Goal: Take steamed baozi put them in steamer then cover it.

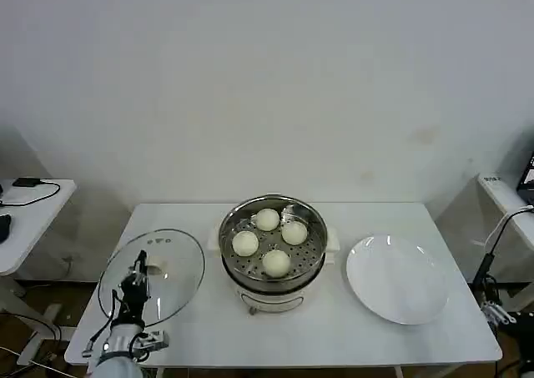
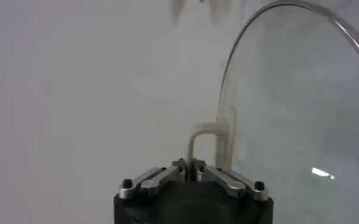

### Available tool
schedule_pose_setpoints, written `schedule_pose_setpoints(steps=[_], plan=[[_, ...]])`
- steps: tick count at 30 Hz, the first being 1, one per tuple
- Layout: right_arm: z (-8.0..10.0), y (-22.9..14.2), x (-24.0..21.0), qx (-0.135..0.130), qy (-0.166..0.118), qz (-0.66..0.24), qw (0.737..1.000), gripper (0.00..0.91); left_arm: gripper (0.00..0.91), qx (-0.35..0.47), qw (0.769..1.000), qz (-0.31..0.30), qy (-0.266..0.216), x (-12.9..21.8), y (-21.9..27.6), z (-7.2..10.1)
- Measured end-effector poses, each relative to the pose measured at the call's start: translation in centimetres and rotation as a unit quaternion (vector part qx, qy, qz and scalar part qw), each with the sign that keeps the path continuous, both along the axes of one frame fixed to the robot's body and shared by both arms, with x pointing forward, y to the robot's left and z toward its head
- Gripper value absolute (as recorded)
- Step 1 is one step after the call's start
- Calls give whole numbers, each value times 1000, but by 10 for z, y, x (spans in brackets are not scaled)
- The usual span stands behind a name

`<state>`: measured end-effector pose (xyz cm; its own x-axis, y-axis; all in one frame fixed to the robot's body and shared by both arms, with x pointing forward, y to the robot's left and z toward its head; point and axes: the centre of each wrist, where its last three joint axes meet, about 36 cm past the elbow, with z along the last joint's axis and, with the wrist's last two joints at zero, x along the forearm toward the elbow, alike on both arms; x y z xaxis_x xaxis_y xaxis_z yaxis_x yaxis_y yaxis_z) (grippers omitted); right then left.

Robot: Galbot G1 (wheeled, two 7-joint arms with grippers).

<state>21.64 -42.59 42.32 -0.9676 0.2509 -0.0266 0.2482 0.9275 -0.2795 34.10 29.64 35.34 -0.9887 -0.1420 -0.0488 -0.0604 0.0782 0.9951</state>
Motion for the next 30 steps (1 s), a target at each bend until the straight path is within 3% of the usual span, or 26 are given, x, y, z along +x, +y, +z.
schedule_pose_setpoints(steps=[5, 11, 24, 30], plan=[[-1, 8, 3, -1, -1, 6, 1000, 907, 0, 18, 1000, 6, -18, 12, -11, 39], [-5, 17, 7, 0, 5, 7, 1000, 907, 0, 36, 999, 12, -15, 29, -18, 71], [-20, 35, 14, -12, 24, -8, 1000, 907, 0, 39, 999, 2, -17, 92, -58, 121], [-23, 41, 19, -11, 27, -11, 1000, 907, 0, 23, 1000, 0, -14, 113, -91, 137]])
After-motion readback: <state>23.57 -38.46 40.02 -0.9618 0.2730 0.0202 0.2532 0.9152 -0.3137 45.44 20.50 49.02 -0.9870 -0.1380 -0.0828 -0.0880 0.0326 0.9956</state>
